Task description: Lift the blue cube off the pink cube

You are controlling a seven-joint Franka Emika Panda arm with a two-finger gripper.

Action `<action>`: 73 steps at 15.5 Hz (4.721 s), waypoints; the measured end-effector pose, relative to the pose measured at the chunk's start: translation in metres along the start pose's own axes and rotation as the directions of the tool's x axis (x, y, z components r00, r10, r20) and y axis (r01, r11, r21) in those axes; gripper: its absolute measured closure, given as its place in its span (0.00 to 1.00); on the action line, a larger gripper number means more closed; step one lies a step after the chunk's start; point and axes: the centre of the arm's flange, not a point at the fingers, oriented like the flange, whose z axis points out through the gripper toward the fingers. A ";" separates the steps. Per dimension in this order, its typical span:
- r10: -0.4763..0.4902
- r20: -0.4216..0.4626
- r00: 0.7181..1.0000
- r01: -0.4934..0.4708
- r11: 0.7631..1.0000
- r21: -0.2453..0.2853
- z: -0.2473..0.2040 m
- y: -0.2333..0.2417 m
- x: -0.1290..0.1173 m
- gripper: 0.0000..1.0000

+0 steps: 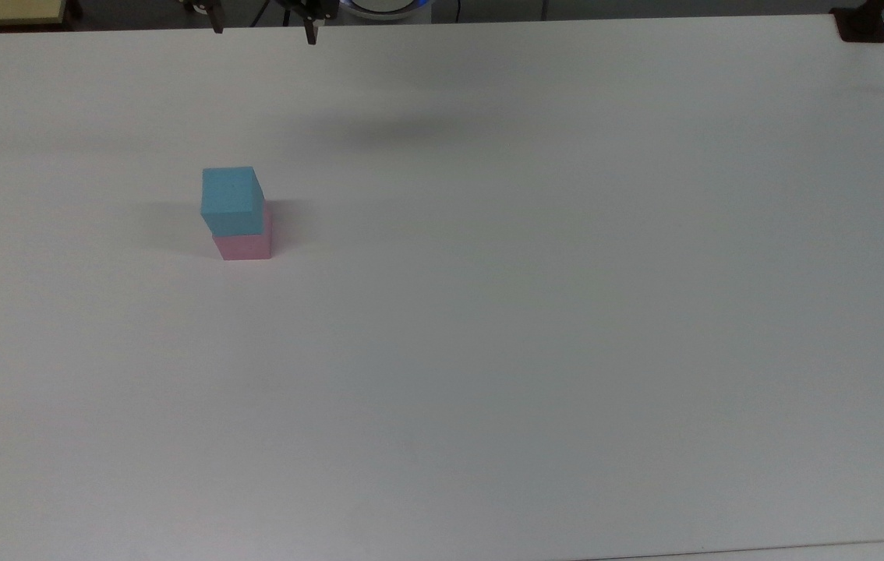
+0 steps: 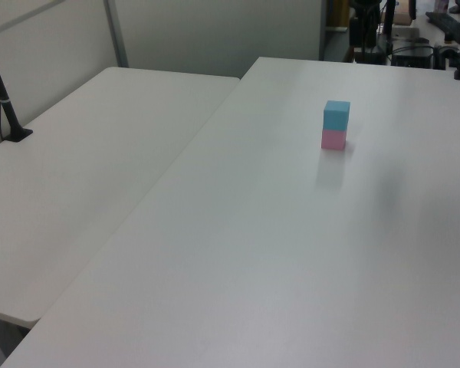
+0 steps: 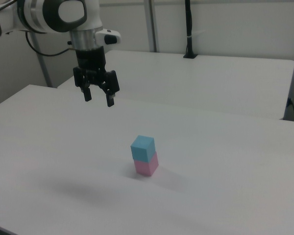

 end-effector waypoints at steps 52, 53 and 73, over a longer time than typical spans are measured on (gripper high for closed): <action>-0.168 0.044 0.985 0.169 0.985 -0.016 0.143 -0.052 0.098 0.42; -0.175 0.039 0.984 0.176 0.984 -0.015 0.148 -0.080 0.100 0.42; -0.048 -0.025 0.999 0.047 0.998 -0.050 0.090 -0.145 0.098 0.00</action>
